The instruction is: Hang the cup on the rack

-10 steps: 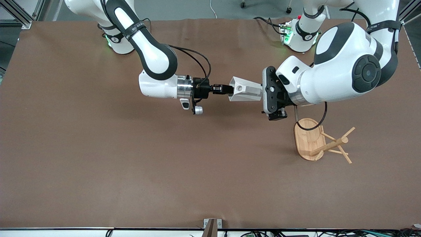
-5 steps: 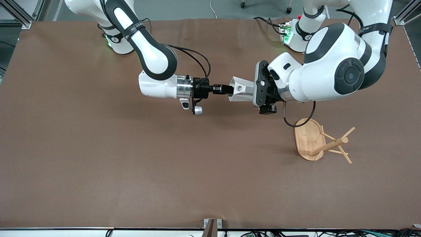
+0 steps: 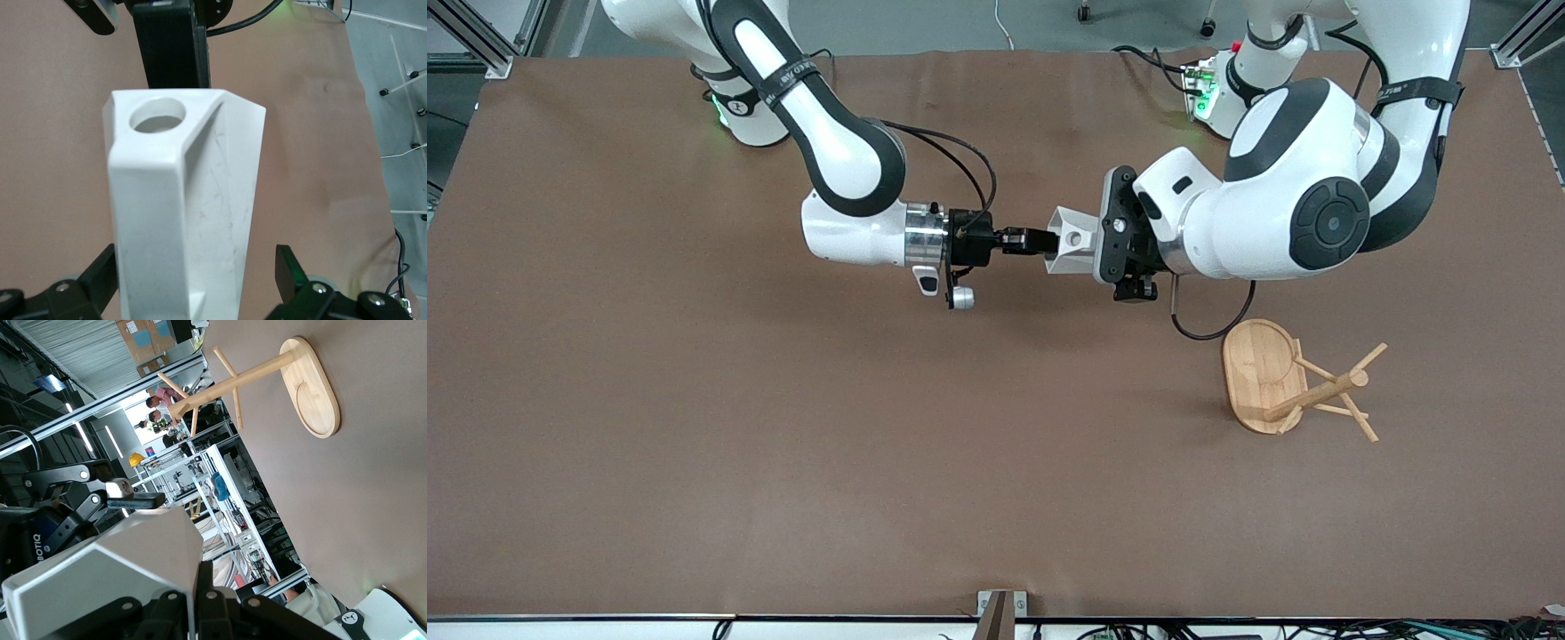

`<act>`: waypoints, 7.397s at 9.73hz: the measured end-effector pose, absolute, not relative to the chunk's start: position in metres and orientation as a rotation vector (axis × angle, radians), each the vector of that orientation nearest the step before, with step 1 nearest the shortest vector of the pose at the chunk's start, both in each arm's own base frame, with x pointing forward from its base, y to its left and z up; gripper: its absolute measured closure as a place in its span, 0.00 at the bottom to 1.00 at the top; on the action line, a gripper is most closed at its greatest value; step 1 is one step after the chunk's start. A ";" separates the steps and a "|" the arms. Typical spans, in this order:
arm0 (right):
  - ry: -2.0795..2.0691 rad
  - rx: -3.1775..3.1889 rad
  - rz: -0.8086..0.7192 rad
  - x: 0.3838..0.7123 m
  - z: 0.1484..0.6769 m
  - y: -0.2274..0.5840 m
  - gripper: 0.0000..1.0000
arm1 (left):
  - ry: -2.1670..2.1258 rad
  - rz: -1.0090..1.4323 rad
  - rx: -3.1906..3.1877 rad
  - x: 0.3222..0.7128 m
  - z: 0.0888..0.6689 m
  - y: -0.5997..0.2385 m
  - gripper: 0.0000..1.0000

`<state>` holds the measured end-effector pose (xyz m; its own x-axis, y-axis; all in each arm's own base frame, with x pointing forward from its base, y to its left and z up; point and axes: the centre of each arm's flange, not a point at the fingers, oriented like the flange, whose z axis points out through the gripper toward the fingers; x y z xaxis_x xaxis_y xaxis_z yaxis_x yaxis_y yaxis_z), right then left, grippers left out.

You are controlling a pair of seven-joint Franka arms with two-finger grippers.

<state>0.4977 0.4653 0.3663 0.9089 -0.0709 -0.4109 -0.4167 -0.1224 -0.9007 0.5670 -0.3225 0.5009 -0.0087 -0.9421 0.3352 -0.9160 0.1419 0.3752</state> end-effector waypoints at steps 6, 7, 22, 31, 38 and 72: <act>0.371 -1.678 0.312 0.496 0.367 0.467 0.96 | -1.909 -0.070 1.784 0.570 0.496 -0.316 0.31; 0.371 -1.678 0.312 0.496 0.367 0.467 0.96 | -1.909 -0.070 1.785 0.570 0.496 -0.316 0.31; 0.190 -2.176 0.147 0.613 0.353 0.243 0.00 | -1.253 -0.114 2.582 0.615 0.505 -0.176 0.31; 0.054 -3.197 -0.158 0.644 0.434 0.010 0.00 | -0.868 -0.052 2.756 0.592 0.423 -0.092 0.31; 0.460 -3.125 -0.059 0.581 0.635 -0.043 0.00 | -0.726 -0.066 2.732 0.595 0.401 -0.065 0.31; 0.343 -3.135 -0.010 0.574 0.647 -0.067 0.00 | -0.110 -0.078 3.117 0.535 0.669 -0.061 0.00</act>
<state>0.5742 -0.0671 0.6473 0.9763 -0.2164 0.0077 -0.2164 -0.9762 0.0115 0.5346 -0.0611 0.6693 0.9963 -0.0708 -0.0494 -0.0696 -0.9973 0.0239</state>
